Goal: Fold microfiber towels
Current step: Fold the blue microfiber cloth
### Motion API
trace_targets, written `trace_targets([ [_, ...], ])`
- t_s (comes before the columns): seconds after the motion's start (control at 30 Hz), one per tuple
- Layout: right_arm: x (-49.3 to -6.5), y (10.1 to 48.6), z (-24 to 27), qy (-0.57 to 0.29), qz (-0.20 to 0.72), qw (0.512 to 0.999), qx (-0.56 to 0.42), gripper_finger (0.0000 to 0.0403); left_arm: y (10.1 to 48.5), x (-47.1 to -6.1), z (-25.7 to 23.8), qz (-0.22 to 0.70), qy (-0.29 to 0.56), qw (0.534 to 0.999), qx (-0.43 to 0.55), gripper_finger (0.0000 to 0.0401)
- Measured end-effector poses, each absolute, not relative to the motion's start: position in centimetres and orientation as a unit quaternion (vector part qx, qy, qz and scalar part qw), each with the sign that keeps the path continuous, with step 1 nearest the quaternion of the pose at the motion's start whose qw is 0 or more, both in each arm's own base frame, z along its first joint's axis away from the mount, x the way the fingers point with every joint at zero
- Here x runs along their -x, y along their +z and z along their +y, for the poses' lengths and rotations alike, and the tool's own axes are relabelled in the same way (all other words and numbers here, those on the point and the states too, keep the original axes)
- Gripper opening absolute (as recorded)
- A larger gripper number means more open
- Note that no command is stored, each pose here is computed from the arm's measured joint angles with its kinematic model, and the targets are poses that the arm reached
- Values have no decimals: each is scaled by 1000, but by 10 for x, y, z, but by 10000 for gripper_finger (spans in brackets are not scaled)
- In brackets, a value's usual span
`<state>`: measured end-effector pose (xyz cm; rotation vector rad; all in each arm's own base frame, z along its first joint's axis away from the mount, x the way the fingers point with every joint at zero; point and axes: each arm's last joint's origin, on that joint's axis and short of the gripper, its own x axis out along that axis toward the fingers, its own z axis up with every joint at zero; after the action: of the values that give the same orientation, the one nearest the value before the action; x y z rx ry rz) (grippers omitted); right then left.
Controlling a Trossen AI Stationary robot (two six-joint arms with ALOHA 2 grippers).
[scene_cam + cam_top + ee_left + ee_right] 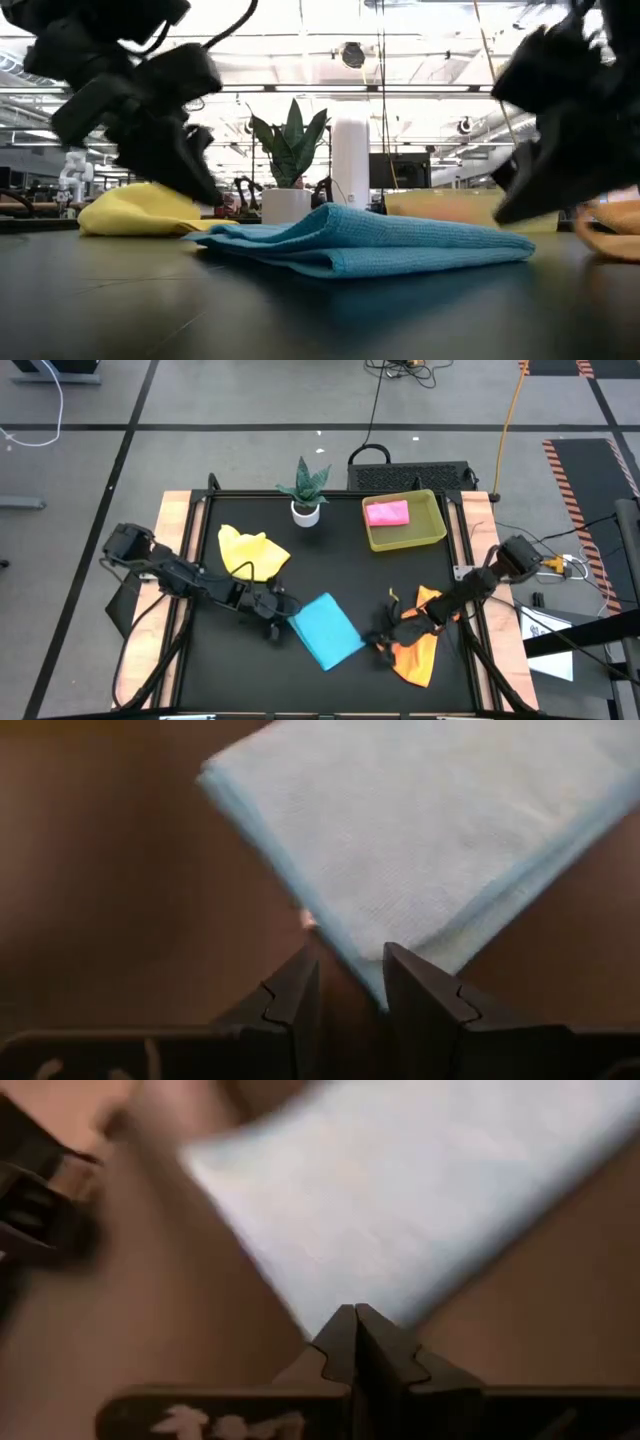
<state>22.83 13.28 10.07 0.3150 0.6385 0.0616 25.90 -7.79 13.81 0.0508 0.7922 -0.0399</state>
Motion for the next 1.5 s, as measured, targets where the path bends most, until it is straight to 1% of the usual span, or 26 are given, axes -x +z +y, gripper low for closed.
trace_targets([
  [0.1,-231,110,140,61,260,953,-144,0,149,-261,-76,353,-25,935,-10,117],
  [0.17,-235,116,140,69,230,960,-147,0,153,-265,-80,330,-56,942,7,117],
  [0.23,-239,117,135,65,218,963,-142,0,151,-269,-86,312,-89,946,19,117],
  [0.37,-246,109,124,41,228,964,-129,0,134,-277,-97,307,-113,945,19,117],
  [0.47,-251,101,117,30,245,961,-124,0,115,-280,-99,326,-103,939,18,117],
  [0.57,-259,95,120,53,265,955,-127,0,101,-282,-95,343,-78,936,-10,117],
  [0.67,-270,92,134,85,276,949,-129,0,100,-285,-85,343,-72,935,-49,117],
  [0.83,-284,89,155,97,302,943,-102,0,113,-282,-68,356,-70,925,-111,117],
  [0.9,-287,93,160,95,295,947,-87,0,124,-277,-63,361,-70,922,-124,117],
  [1.0,-289,106,166,116,266,955,-56,0,140,-275,-60,344,-64,929,-119,117],
  [1.03,-291,110,167,124,253,959,-45,0,142,-272,-59,349,-62,928,-113,117],
  [1.1,-293,116,169,139,230,963,-19,2,146,-274,-60,332,-68,936,-91,117],
  [1.17,-297,120,171,161,220,962,13,10,148,-275,-63,322,-80,941,-71,117],
  [1.23,-302,125,172,176,208,961,39,28,146,-279,-65,309,-82,946,-59,117],
  [1.33,-309,126,171,178,217,956,87,67,139,-282,-66,305,-77,948,-51,117],
  [1.4,-310,120,168,180,231,948,120,97,136,-289,-67,284,-74,955,-45,117],
  [1.5,-315,112,163,176,240,944,141,138,126,-291,-64,291,-67,953,-44,117],
])
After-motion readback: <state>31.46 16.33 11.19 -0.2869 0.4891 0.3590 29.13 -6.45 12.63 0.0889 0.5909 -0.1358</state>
